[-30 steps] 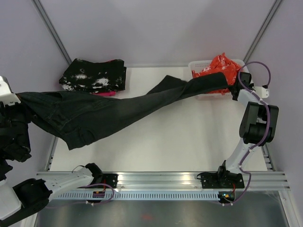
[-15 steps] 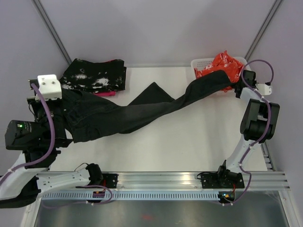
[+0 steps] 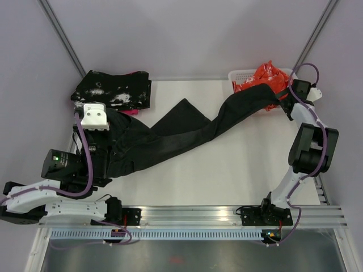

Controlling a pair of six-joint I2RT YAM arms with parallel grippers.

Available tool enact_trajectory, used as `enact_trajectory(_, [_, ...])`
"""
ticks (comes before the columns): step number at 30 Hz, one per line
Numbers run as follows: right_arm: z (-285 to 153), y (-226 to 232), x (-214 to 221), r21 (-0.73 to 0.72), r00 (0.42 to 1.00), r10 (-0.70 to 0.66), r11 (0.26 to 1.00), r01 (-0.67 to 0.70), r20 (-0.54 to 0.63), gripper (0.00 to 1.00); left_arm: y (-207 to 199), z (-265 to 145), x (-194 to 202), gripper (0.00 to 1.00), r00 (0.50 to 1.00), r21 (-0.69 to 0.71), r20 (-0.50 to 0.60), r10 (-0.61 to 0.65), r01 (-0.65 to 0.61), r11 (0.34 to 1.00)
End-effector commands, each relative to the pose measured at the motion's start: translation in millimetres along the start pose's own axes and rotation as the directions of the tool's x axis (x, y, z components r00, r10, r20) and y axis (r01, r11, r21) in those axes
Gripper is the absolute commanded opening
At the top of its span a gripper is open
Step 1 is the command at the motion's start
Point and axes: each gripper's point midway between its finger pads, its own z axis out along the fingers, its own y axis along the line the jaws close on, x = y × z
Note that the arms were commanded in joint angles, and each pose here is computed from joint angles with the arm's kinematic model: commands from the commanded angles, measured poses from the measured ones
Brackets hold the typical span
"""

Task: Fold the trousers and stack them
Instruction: Move the trousers to the center of the board

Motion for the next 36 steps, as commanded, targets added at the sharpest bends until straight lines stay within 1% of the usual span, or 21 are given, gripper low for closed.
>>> enact_trajectory(1, [-54, 28, -32, -0.135, 0.991, -0.126, 0.982, 0.131, 0.048, 0.98, -10, -5, 6, 0.02, 0.981, 0.000, -0.037, -0.188, 0.188, 0.982])
enact_trajectory(2, [-70, 40, -41, -0.184, 0.990, -0.126, 0.974, 0.134, 0.058, 0.98, -18, -5, 8, 0.02, 0.980, 0.008, -0.035, -0.196, 0.196, 0.981])
enact_trajectory(7, [-114, 60, -57, -0.287, 0.989, -0.129, 0.947, 0.144, 0.068, 0.98, -70, -8, 8, 0.02, 0.991, 0.067, -0.005, -0.132, 0.132, 0.989])
enact_trajectory(9, [-128, 63, -51, -0.338, 0.989, -0.139, 0.930, 0.147, 0.048, 0.98, -109, -10, 12, 0.02, 0.995, 0.110, 0.011, -0.098, 0.096, 0.989])
enact_trajectory(10, [-147, 67, -56, -0.374, 0.989, -0.132, 0.916, 0.147, 0.066, 0.98, -131, -11, 9, 0.02, 0.996, 0.173, 0.030, -0.084, 0.078, 0.982])
enact_trajectory(11, [-151, 64, -43, -0.398, 0.989, -0.143, 0.906, 0.146, 0.037, 0.97, -158, -13, 18, 0.02, 0.998, 0.242, -0.020, -0.065, 0.068, 0.968])
enact_trajectory(12, [-162, 67, -33, -0.453, 0.989, -0.149, 0.881, 0.135, 0.005, 0.97, -171, -12, 23, 0.02, 0.993, 0.286, -0.076, -0.094, 0.112, 0.952])
enact_trajectory(13, [-177, 68, -21, -0.500, 0.989, -0.149, 0.856, 0.128, -0.001, 0.96, -189, 2, 32, 0.02, 0.979, 0.370, -0.174, -0.108, 0.167, 0.914])
enact_trajectory(14, [-187, 71, -13, -0.531, 0.989, -0.146, 0.839, 0.115, -0.016, 0.96, -202, 8, 35, 0.02, 0.964, 0.396, -0.236, -0.124, 0.212, 0.894])
enact_trajectory(15, [-196, 73, -2, -0.550, 0.987, -0.159, 0.827, 0.118, -0.026, 0.95, -210, 14, 39, 0.02, 0.957, 0.428, -0.261, -0.127, 0.233, 0.873])
enact_trajectory(18, [-229, 80, 46, -0.614, 0.964, -0.261, 0.770, 0.174, -0.054, 0.95, -223, 19, 49, 0.02, 0.954, 0.497, -0.283, -0.097, 0.233, 0.836])
enact_trajectory(19, [-234, 80, 74, -0.628, 0.947, -0.312, 0.754, 0.194, -0.082, 0.94, -225, 20, 49, 0.02, 0.943, 0.499, -0.310, -0.118, 0.267, 0.824])
enact_trajectory(20, [-235, 78, 85, -0.619, 0.945, -0.312, 0.762, 0.187, -0.099, 0.93, -225, 23, 54, 0.02, 0.936, 0.505, -0.332, -0.112, 0.277, 0.817])
enact_trajectory(21, [-247, 85, 108, -0.651, 0.932, -0.347, 0.732, 0.201, -0.102, 0.92, -221, 30, 58, 0.02, 0.925, 0.505, -0.361, -0.120, 0.303, 0.809])
enact_trajectory(23, [-235, 70, 126, -0.591, 0.940, -0.320, 0.784, 0.191, -0.121, 0.91, -215, 36, 65, 0.02, 0.911, 0.485, -0.388, -0.139, 0.330, 0.810])
enact_trajectory(24, [-233, 68, 136, -0.583, 0.939, -0.322, 0.789, 0.195, -0.121, 0.90, -204, 42, 67, 0.02, 0.905, 0.466, -0.396, -0.155, 0.344, 0.815])
enact_trajectory(25, [-222, 56, 142, -0.533, 0.942, -0.313, 0.821, 0.204, -0.123, 0.90, -201, 44, 73, 0.02, 0.899, 0.455, -0.410, -0.157, 0.350, 0.819])
enact_trajectory(27, [-212, 44, 156, -0.489, 0.941, -0.309, 0.848, 0.206, -0.138, 0.89, -185, 49, 82, 0.02, 0.883, 0.421, -0.436, -0.173, 0.370, 0.828])
enact_trajectory(32, [-178, 28, 166, -0.393, 0.942, -0.322, 0.882, 0.260, -0.098, 0.88, -157, 48, 104, 0.02, 0.857, 0.372, -0.478, -0.195, 0.399, 0.838])
enact_trajectory(33, [-164, 26, 166, -0.352, 0.943, -0.324, 0.894, 0.278, -0.077, 0.86, -153, 47, 109, 0.02, 0.850, 0.359, -0.487, -0.199, 0.402, 0.842])
enact_trajectory(36, [-140, 37, 165, -0.309, 0.947, -0.318, 0.906, 0.290, -0.041, 0.86, -136, 39, 129, 0.02, 0.835, 0.314, -0.517, -0.190, 0.391, 0.865])
